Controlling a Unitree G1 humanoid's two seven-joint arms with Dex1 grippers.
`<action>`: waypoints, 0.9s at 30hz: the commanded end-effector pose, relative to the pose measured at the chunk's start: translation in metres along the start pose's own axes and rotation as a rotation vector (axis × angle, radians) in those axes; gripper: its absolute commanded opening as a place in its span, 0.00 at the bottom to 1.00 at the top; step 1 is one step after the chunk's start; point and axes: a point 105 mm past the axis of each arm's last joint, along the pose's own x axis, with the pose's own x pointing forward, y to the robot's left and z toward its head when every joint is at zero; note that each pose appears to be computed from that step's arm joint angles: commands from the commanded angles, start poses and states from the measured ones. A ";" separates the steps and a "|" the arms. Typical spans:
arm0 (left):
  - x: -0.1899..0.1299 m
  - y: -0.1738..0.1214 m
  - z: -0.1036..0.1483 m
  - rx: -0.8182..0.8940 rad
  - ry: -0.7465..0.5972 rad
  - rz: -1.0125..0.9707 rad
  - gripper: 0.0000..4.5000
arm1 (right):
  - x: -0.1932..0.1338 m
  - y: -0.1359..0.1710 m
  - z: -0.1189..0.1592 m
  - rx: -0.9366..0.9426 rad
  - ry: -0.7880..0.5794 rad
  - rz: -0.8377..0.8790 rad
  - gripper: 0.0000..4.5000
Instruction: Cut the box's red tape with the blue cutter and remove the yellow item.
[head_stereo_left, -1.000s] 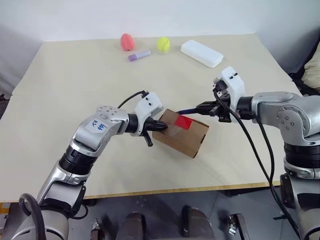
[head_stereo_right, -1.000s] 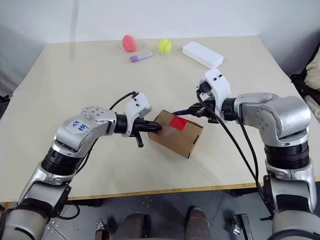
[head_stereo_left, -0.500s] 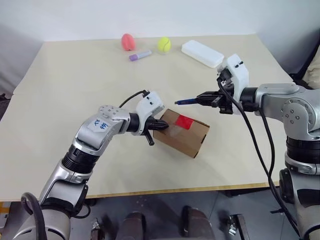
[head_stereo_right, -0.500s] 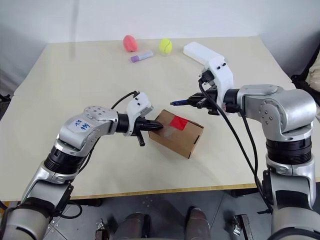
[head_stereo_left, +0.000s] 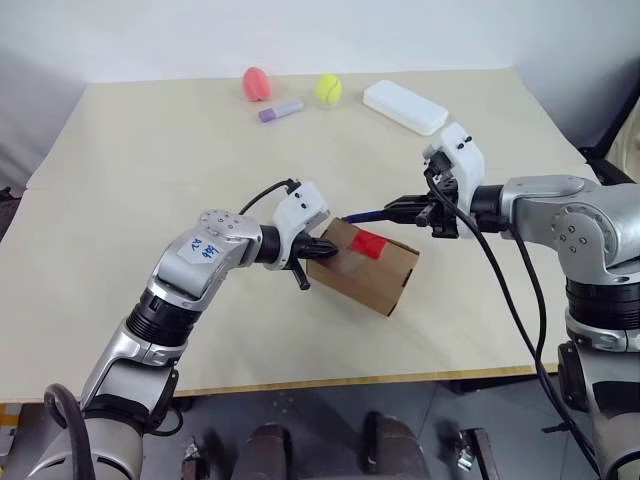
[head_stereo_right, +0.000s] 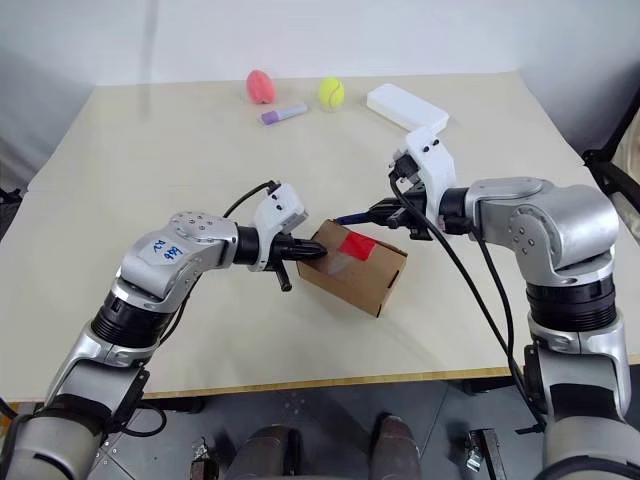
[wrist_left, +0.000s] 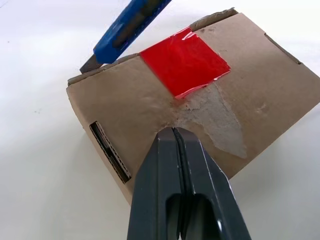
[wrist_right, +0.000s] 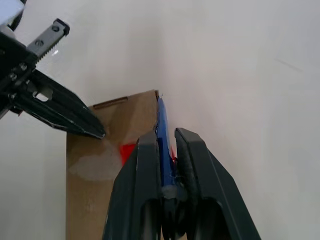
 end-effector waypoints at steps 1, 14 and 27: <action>-0.001 0.005 -0.002 0.002 0.022 0.028 0.00 | -0.004 -0.003 -0.001 -0.024 0.001 -0.014 0.04; 0.000 0.005 -0.004 -0.002 0.022 0.028 0.00 | -0.018 -0.005 0.012 -0.063 -0.020 -0.035 0.04; 0.001 0.004 -0.004 -0.006 0.022 0.027 0.00 | -0.015 0.004 0.016 -0.052 -0.040 0.011 0.04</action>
